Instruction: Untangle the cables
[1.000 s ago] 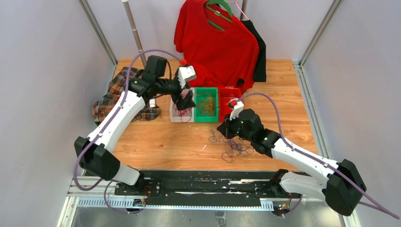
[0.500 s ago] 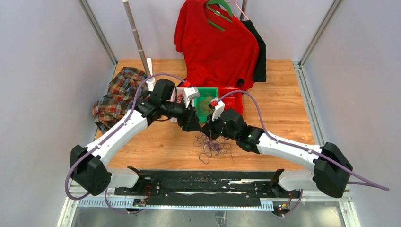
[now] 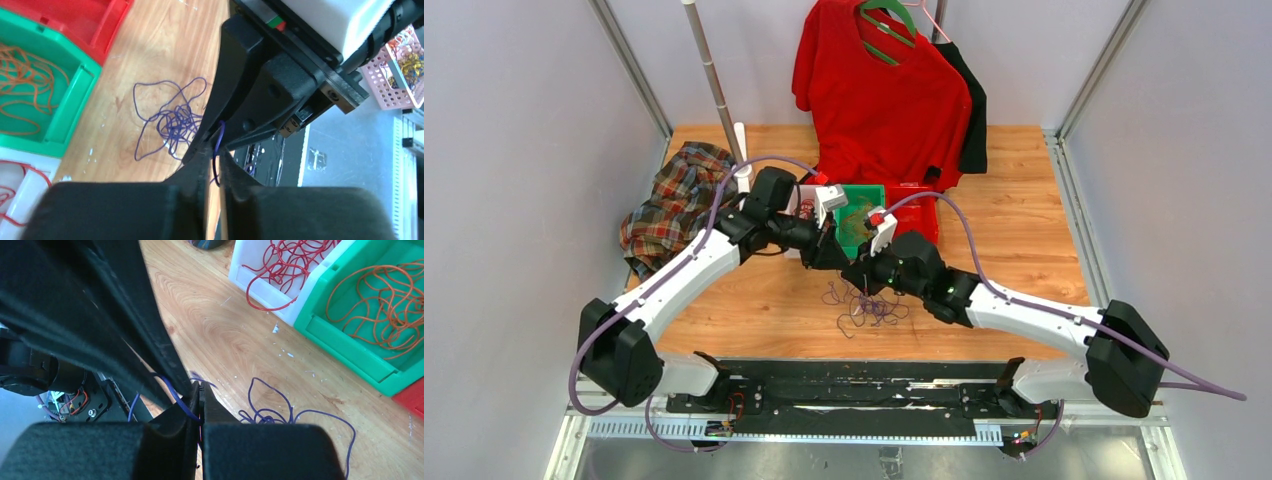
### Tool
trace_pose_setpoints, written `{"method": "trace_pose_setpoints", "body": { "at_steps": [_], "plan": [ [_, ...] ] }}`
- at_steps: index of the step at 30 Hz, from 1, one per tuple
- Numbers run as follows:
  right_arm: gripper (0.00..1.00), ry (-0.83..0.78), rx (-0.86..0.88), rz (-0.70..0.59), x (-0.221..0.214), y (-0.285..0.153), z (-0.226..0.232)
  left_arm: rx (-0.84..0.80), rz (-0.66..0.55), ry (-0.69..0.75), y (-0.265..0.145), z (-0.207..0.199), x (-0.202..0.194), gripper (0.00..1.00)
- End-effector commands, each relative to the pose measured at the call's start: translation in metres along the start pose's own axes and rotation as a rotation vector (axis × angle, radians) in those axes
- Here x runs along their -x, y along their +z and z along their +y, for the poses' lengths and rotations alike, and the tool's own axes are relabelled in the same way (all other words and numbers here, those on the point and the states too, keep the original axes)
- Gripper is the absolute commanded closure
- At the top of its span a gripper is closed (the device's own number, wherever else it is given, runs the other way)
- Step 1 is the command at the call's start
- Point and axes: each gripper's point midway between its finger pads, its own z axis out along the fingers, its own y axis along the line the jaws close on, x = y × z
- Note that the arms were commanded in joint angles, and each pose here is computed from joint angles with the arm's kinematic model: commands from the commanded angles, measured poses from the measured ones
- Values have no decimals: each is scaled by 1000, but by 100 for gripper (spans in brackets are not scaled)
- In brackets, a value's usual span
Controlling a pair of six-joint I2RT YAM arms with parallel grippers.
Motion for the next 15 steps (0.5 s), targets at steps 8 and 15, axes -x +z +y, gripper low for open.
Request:
{"method": "trace_pose_setpoints", "body": {
  "at_steps": [8, 15],
  "plan": [
    [85, -41, -6, -53, -8, -15, -6, 88, 29, 169, -37, -4, 24, 99],
    [57, -50, -55, -115, -3, -19, -17, 140, -8, 254, -62, -23, 42, 99]
  ]
}}
